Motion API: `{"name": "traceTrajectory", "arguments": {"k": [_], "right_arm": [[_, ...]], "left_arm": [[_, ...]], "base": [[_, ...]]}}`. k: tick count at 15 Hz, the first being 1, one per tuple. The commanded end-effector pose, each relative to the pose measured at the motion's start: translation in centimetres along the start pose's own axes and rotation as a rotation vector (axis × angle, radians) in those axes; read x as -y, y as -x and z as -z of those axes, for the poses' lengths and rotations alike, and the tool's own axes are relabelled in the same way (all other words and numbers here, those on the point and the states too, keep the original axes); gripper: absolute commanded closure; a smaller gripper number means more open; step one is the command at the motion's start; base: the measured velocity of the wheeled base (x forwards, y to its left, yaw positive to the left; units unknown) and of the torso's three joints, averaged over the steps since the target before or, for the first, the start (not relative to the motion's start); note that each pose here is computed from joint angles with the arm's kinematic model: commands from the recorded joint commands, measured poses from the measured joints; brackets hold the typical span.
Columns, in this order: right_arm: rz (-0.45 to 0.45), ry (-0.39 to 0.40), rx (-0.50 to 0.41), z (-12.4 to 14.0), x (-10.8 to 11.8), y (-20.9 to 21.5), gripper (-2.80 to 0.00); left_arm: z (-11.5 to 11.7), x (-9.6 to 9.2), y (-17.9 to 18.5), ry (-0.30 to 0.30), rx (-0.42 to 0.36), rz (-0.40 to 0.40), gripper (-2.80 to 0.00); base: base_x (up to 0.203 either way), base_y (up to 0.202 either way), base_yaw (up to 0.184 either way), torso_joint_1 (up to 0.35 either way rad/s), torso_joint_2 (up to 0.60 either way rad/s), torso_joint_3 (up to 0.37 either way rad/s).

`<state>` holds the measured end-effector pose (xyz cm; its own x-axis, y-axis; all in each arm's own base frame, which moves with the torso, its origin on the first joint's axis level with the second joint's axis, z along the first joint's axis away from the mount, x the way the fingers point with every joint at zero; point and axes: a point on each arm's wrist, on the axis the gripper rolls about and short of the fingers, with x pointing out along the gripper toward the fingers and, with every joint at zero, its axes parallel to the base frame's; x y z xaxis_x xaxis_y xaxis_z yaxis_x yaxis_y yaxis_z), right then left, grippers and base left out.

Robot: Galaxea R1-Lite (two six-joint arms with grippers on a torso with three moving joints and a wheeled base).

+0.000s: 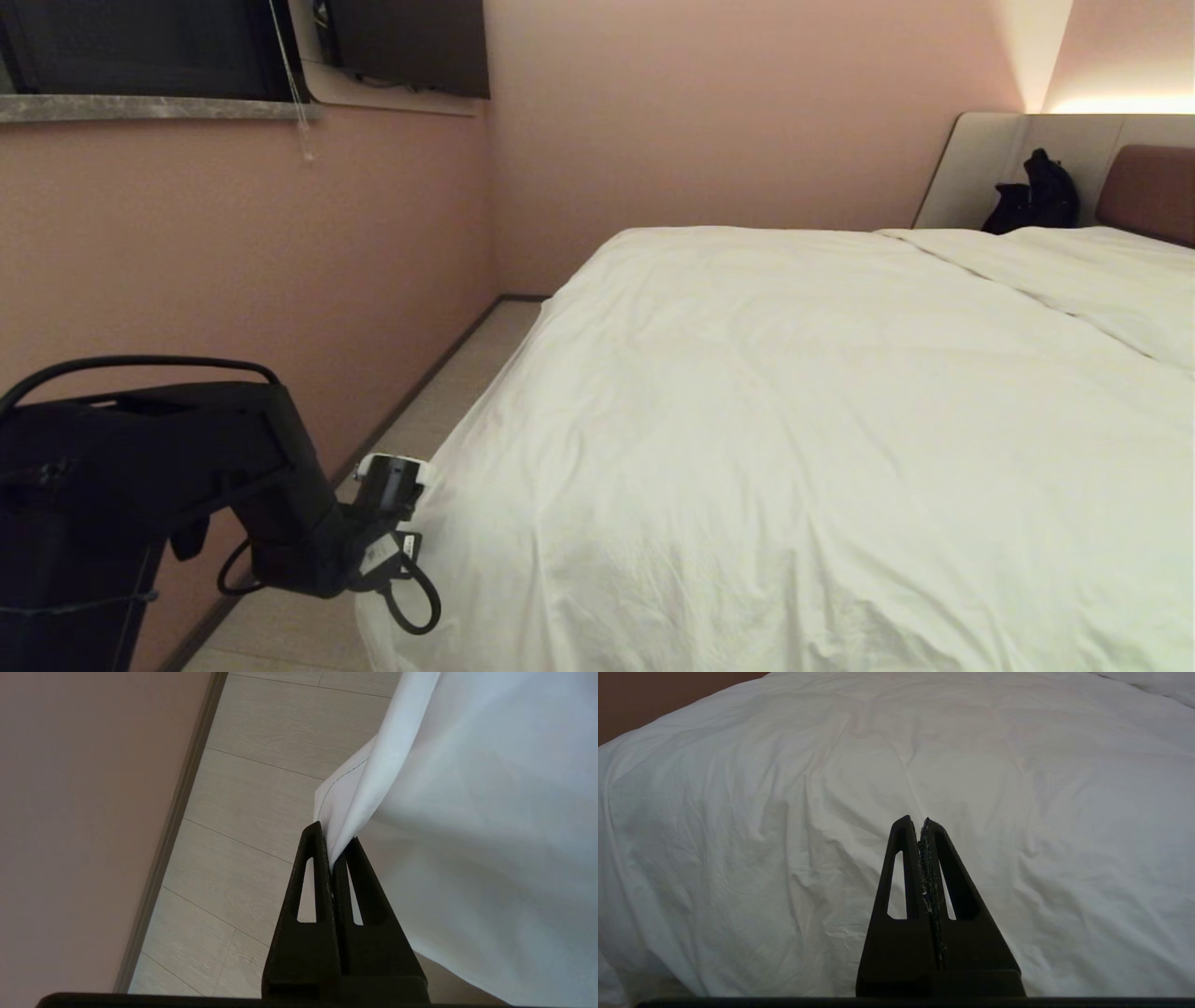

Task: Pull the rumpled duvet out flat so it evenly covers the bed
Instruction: Flatten the corners of the folded blanket

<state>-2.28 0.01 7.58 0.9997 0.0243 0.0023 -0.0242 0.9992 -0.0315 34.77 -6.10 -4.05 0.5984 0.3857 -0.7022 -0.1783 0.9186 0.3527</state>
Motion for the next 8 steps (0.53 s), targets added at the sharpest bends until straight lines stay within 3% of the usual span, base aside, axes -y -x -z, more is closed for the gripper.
{"name": "traceTrajectory", "arguments": {"k": [1, 8], "right_arm": [[0.000, 0.001, -0.001, 0.0, 0.0, 0.0, 0.00], [0.000, 0.001, 0.000, 0.0, 0.0, 0.0, 0.00]], "left_arm": [[-0.4, -0.4, 0.1, 0.014, 0.012, -0.008, 0.00], [-0.7, -3.5, -0.5, 0.038, -0.014, -0.068, 0.00]], "base": [[0.000, 0.000, 0.000, 0.000, 0.00, 0.000], [0.000, 0.000, 0.000, 0.000, 0.00, 0.000]]}}
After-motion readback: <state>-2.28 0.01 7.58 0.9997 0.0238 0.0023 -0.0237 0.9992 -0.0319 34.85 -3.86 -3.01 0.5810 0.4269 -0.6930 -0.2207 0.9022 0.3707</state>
